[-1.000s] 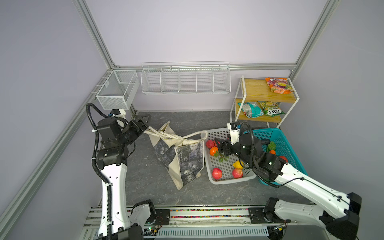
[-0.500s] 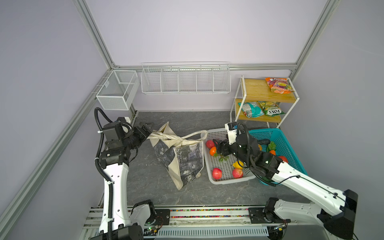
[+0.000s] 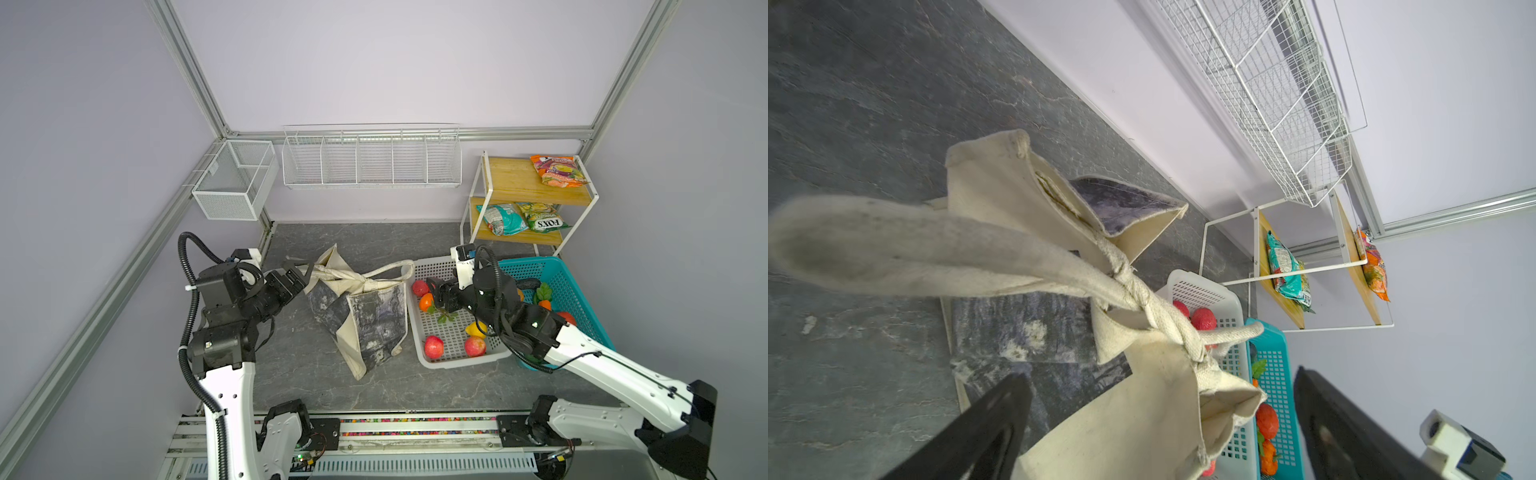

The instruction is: Place the food into the grocery bag and tie it

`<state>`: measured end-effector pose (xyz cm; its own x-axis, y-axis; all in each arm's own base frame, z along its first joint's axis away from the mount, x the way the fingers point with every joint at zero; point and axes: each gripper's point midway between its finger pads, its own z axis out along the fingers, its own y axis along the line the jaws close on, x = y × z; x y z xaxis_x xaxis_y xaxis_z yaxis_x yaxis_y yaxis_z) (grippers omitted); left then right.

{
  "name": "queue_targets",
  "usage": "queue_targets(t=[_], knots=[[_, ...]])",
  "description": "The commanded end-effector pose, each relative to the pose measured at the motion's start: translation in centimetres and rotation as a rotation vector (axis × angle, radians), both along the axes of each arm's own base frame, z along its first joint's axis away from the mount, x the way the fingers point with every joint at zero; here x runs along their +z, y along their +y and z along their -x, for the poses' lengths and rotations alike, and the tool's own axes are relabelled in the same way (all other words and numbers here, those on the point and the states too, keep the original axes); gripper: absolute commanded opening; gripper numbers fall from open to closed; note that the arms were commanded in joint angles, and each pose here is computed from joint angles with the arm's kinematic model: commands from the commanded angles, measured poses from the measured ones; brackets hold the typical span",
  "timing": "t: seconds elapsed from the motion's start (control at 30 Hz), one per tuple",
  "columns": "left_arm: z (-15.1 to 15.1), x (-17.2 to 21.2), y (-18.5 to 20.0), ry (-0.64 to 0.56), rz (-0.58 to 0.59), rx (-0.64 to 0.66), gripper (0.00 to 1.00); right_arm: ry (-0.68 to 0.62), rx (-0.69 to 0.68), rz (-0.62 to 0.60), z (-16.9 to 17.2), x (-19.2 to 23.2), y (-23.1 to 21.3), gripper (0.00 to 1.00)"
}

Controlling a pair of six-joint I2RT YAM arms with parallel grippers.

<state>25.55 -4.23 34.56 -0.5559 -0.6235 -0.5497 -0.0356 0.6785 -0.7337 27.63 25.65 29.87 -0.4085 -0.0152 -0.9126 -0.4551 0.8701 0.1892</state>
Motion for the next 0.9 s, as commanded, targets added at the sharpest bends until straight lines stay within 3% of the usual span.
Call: queue_targets(t=[0.0,0.17,0.4,0.6,0.87], knots=[[2.1,2.1,1.1,-0.057,-0.114,0.066,0.97,-0.044,-0.021,0.002,0.0,1.8,-1.0,0.83],[4.0,6.4,4.6,-0.220,-0.327,0.260,0.95,-0.014,-0.090,0.037,-1.4,1.1,-2.8,0.82],[3.2,6.6,10.2,-0.196,-0.502,0.523,0.94,0.048,-0.193,0.093,-3.8,-1.3,-6.4,0.81],[1.7,3.1,13.9,-0.141,-0.574,0.700,0.95,0.074,-0.289,0.142,-5.2,-3.0,-9.9,0.80],[1.8,-4.7,16.8,-0.089,-0.550,0.891,0.97,-0.025,-0.490,0.219,-5.8,-5.6,-16.6,0.86]])
